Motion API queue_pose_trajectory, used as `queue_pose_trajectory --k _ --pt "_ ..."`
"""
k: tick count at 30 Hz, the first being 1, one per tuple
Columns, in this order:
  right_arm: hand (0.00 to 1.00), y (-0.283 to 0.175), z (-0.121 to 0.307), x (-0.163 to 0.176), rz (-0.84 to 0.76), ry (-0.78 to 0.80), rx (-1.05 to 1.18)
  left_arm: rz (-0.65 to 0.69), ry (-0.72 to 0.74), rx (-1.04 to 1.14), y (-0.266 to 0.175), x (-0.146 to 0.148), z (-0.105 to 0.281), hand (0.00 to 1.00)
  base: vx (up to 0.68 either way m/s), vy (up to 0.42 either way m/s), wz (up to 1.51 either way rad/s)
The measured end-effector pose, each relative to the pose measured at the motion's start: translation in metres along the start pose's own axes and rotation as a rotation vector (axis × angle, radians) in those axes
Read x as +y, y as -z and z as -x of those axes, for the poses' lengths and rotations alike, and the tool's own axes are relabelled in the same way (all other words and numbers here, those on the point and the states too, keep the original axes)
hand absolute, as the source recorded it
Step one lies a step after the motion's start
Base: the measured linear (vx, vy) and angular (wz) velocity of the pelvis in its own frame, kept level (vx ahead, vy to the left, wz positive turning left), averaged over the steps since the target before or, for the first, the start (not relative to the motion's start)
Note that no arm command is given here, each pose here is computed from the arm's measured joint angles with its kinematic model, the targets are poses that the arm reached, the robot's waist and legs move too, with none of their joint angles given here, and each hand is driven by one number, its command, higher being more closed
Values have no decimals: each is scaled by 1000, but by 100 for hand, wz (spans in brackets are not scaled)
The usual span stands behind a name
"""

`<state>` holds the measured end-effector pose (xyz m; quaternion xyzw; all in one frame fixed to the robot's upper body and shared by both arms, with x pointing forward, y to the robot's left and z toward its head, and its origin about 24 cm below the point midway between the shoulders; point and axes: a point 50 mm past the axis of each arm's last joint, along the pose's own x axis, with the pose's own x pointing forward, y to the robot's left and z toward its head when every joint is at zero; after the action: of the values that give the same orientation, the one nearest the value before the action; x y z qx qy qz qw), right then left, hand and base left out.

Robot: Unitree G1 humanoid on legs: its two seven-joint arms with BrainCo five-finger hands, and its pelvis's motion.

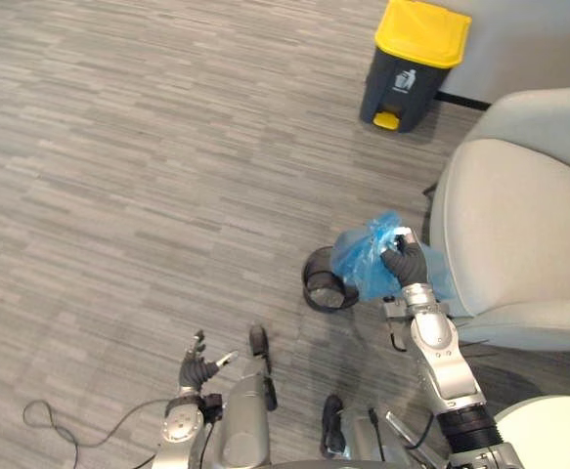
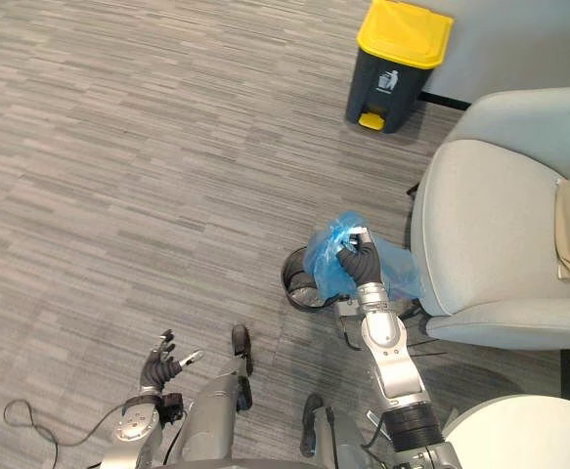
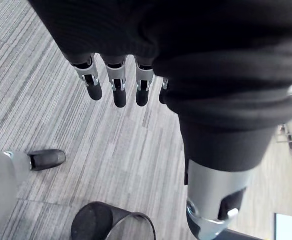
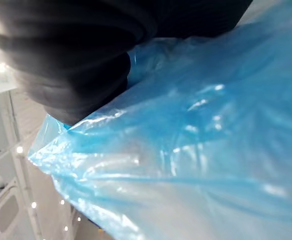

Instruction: Gather rubbish on tea table into small bin, then transfer packed bag to large trash can.

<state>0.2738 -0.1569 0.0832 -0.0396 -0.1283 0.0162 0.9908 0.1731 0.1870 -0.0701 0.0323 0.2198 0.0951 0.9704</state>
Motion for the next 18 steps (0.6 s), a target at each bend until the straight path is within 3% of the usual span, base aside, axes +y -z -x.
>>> queue_pose_trajectory --k 6,11,18 --pt "100 -11 -11 -3 70 -54 -48 -9 74 -213 -45 -9 -3 0 -215 30 32" --pt "100 -17 -11 3 105 -120 -76 -160 181 -423 -98 -26 -20 0 -123 144 6" --pt "100 -36 6 64 5 -453 -161 -381 291 -607 -136 -45 -25 0 -53 85 -14"
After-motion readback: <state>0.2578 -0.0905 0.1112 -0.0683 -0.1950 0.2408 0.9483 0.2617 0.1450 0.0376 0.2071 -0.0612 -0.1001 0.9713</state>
